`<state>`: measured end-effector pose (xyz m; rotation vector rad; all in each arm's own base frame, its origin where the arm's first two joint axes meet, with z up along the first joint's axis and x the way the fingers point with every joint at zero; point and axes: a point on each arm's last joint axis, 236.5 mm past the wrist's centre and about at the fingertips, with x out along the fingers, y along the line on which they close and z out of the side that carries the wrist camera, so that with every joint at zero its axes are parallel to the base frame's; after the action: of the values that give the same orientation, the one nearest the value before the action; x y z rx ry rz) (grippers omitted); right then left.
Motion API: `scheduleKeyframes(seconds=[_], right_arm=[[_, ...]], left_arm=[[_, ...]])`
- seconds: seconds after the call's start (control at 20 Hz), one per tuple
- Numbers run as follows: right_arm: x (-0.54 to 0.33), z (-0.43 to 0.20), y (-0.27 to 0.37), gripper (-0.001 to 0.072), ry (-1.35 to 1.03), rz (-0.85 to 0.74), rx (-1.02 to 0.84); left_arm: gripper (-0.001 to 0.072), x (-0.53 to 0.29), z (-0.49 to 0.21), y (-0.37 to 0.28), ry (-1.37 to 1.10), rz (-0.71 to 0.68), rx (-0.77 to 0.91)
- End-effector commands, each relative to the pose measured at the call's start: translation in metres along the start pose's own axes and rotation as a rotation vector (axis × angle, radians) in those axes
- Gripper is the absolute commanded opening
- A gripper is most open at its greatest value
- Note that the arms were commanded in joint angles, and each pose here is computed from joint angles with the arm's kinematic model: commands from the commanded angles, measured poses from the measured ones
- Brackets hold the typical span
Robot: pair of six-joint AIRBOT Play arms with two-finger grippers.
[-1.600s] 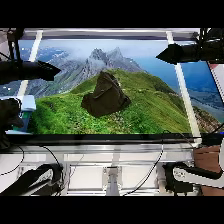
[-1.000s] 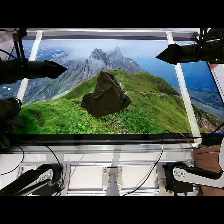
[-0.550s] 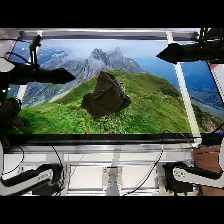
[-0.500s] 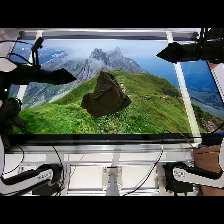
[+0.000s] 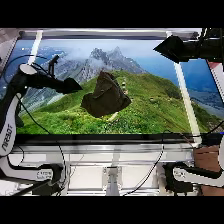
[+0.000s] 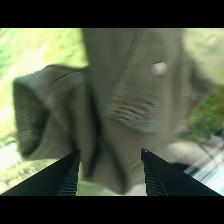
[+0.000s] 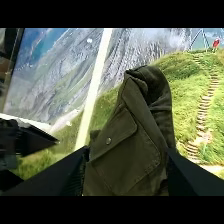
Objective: Fold the clothes and pants, and hang the long-sleeved shirts on hangers.
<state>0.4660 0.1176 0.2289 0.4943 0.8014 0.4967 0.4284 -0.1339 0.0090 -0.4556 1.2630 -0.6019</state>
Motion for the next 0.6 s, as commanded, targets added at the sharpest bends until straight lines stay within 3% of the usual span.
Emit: scheduleKeyframes(seconds=[0.0, 0.15, 0.35, 0.45, 0.55], right_arm=[[0.002, 0.000, -0.001, 0.0507, 0.000, 0.003, 0.033], [0.002, 0.001, -0.001, 0.0507, -0.001, 0.002, 0.033], [0.002, 0.001, -0.001, 0.0507, -0.001, 0.002, 0.033], [0.002, 0.001, -0.001, 0.0507, -0.001, 0.002, 0.033], [0.002, 0.001, -0.001, 0.0507, -0.001, 0.002, 0.033]], left_arm=[[0.0437, 0.029, -0.014, 0.037, 0.081, 0.050, -0.101], [0.0437, 0.051, -0.016, 0.051, 0.094, 0.061, -0.189], [0.0436, 0.071, -0.007, 0.049, 0.059, 0.080, -0.168], [0.0391, 0.076, 0.002, 0.047, 0.018, 0.094, -0.153], [0.0391, 0.082, 0.004, 0.044, 0.012, 0.097, -0.152]])
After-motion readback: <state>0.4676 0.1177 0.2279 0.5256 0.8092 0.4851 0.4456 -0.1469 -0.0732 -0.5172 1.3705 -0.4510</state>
